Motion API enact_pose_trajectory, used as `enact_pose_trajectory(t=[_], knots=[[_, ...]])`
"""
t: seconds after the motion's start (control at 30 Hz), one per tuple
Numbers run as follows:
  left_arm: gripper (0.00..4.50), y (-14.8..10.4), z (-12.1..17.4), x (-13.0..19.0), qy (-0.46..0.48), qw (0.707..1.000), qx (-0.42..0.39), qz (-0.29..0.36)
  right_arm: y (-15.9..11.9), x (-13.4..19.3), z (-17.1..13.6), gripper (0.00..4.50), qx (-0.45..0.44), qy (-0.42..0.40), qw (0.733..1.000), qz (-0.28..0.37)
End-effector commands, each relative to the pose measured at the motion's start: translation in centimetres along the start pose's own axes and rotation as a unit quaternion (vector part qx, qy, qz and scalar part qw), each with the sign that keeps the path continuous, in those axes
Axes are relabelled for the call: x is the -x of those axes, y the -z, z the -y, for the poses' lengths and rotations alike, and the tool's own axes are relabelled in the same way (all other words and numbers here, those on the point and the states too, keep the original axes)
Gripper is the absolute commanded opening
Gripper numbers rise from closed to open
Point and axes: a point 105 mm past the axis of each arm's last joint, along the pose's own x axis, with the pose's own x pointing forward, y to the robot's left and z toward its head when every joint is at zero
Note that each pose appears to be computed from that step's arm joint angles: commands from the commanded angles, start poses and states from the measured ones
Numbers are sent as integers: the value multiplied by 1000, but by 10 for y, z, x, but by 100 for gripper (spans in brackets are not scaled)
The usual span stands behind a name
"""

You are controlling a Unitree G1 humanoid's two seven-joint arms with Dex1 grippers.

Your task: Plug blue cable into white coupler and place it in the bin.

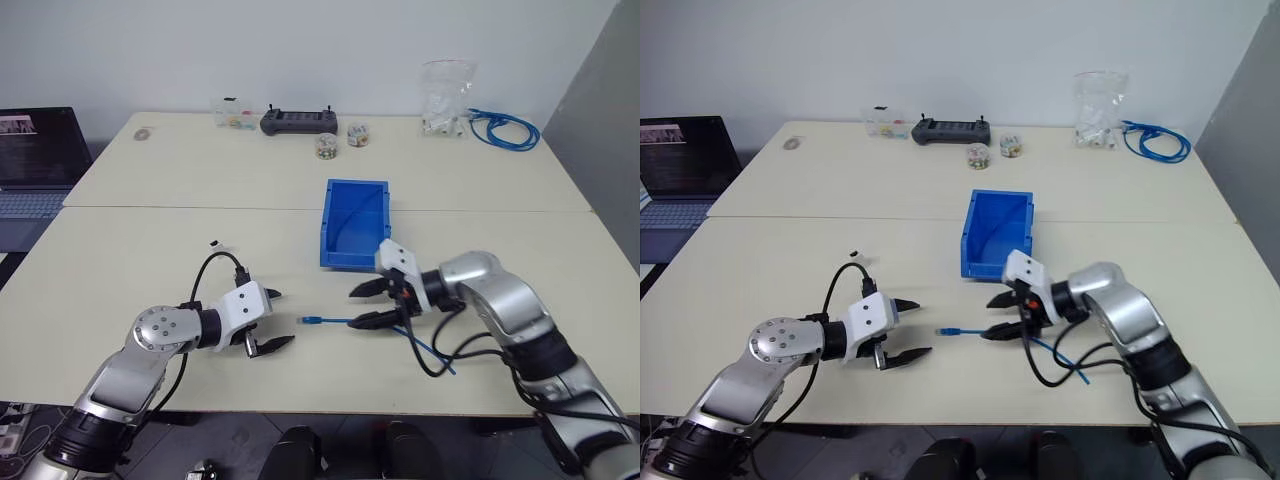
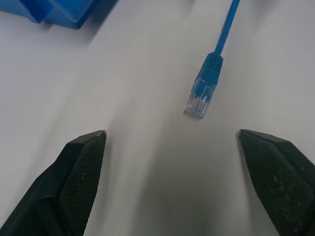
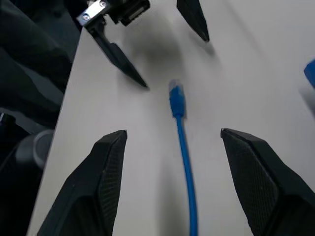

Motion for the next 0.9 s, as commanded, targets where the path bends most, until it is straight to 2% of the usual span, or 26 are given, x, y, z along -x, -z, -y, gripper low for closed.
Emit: enact_pose_trajectory(t=[0.03,0.17,0.27,0.37,0.73,0.9], knots=[[450,-3,5,-8,20,1000,-20,7,-10,9,-19,325,10,1,1000,25],[450,-3,7,-20,46,998,-44,3,6,15,-36,325,-15,24,999,22],[450,-2,8,-26,64,996,-60,-4,7,18,-40,325,-28,40,998,29],[404,0,9,-29,79,995,-67,-16,6,20,-41,331,-32,52,998,34],[156,15,20,-35,150,983,-61,-83,2,25,-47,331,-22,60,997,45],[51,17,22,-35,160,981,-56,-90,0,27,-52,331,-6,58,997,50]])
